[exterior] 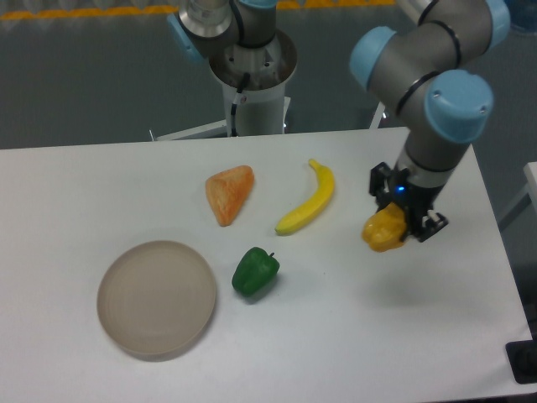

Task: Place the yellow pepper on the plate
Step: 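Carry the held yellow pepper with the gripper toward the beige plate, then lower the yellow pepper onto the plate and open the gripper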

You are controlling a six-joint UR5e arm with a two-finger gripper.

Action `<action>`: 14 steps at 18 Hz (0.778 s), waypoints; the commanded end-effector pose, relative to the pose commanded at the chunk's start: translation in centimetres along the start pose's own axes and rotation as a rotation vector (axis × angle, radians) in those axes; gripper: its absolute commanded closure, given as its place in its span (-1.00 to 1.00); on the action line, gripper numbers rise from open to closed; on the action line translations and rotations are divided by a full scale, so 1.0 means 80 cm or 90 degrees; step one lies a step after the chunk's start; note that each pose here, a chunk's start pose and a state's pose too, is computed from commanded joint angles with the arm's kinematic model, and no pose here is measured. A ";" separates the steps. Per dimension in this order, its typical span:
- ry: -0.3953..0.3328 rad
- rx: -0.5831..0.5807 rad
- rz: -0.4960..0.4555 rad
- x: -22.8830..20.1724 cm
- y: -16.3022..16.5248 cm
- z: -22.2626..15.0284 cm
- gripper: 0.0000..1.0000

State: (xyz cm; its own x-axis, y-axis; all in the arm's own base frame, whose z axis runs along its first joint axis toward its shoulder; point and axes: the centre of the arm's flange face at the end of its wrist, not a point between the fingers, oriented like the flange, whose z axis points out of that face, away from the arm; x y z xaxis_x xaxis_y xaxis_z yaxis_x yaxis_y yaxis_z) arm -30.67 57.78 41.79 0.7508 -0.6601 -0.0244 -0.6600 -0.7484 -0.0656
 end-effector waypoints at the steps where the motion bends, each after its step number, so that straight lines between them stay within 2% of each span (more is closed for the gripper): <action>1: 0.002 0.000 0.004 0.007 -0.016 0.002 0.91; 5: 0.016 -0.003 0.024 0.042 -0.081 0.012 0.89; 9: 0.041 -0.008 0.032 0.107 -0.184 0.041 0.90; 12: 0.070 0.010 0.025 0.156 -0.253 0.061 0.90; 14: 0.105 0.025 0.006 0.187 -0.293 0.083 0.90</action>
State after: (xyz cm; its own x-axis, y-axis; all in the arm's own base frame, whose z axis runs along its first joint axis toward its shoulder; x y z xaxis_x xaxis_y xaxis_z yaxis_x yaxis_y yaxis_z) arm -3.77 65.87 36.30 0.7282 -0.6712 0.1384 -0.6631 -0.7411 -0.1050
